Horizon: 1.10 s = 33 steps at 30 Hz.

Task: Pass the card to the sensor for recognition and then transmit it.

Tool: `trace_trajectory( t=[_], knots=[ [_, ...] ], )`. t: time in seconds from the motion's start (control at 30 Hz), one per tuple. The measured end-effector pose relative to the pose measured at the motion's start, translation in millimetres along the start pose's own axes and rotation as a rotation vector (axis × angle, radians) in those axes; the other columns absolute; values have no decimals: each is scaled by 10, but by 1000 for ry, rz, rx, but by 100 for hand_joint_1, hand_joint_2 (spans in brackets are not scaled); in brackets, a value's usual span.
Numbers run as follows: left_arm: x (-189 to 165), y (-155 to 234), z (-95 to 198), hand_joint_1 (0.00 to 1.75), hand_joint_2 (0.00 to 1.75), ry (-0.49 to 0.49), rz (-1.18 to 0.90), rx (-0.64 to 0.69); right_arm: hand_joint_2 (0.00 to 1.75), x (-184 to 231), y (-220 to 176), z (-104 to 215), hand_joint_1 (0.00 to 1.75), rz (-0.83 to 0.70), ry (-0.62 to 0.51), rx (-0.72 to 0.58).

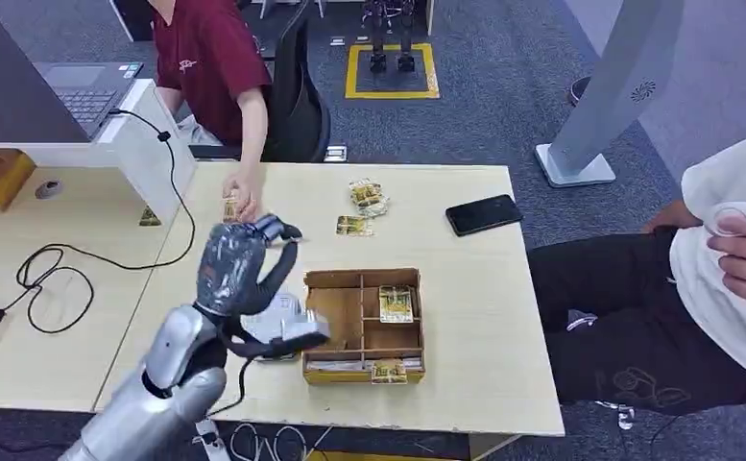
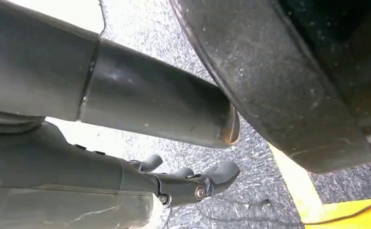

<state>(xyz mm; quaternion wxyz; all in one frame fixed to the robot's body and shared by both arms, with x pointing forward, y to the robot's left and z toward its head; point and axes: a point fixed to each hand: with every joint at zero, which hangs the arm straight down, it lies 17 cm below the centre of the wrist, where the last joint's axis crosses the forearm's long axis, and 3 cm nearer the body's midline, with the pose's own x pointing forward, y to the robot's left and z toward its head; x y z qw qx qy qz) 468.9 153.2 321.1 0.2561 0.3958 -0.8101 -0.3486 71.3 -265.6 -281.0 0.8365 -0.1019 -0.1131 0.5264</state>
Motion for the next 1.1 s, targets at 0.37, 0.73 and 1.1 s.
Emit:
trace_trajectory(
  t=[0.37, 0.73, 1.1],
  knots=[
    [-432, 535, -278, 175, 175, 59, -59, 123, 0, -2, 0, 0, 0, 12, 2, -1],
    [-550, 524, -264, 175, 175, 80, -68, 118, 0, -1, -2, 0, 0, 16, 2, -1],
    [-1073, 228, -561, 175, 175, 228, -260, 73, 0, 95, -115, -20, 0, 50, -11, -11]
  ],
)
